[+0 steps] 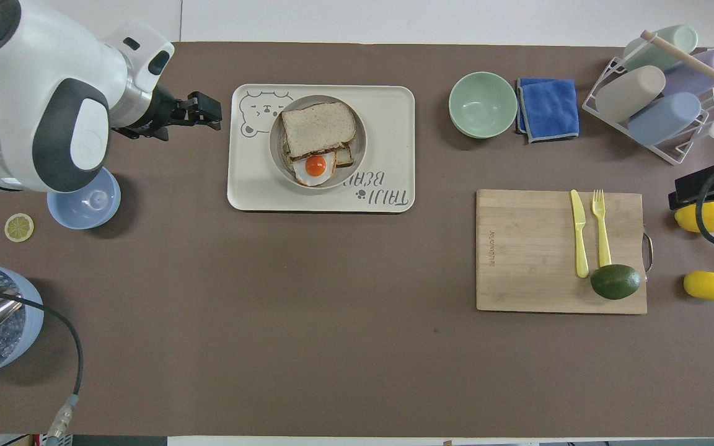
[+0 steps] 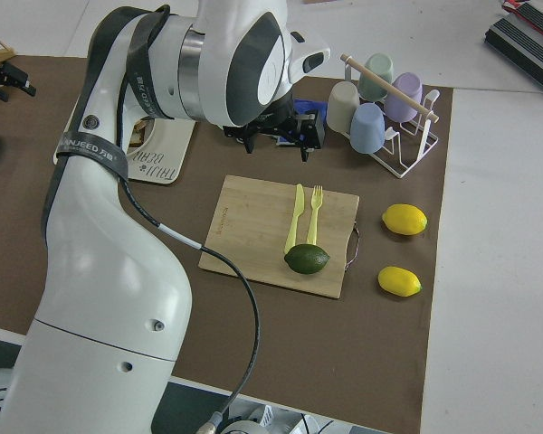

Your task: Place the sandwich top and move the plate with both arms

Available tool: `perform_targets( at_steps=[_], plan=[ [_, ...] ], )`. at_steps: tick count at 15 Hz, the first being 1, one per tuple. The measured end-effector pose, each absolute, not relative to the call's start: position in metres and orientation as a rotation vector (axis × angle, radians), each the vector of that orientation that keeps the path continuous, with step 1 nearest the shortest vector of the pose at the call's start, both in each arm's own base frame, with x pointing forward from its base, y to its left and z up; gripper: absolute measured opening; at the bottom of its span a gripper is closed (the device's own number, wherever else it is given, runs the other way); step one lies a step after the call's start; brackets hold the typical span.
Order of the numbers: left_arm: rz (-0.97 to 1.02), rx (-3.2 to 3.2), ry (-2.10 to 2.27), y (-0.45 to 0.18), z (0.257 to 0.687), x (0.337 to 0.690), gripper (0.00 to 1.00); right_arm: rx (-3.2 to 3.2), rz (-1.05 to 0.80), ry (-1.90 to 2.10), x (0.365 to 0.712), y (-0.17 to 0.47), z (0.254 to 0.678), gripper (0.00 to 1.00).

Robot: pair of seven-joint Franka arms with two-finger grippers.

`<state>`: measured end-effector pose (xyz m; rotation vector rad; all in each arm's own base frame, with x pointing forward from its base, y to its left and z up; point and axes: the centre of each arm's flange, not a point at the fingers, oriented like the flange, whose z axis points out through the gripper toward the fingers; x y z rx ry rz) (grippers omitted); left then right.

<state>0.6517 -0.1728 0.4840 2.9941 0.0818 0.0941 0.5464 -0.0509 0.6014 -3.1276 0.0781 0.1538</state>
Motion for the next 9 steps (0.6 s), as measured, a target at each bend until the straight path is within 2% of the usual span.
perform_targets(
  at_steps=[4, 9],
  plan=[
    [0.108, 3.059, 0.067, -0.151, 0.545, 0.624, 1.0, -3.128, 0.154, 0.078, 0.546, -0.051, 0.601, 1.0],
    [0.004, 3.111, 0.078, -0.126, 0.608, 0.573, 1.0, -3.128, 0.154, 0.078, 0.546, -0.051, 0.601, 1.0]
  ],
)
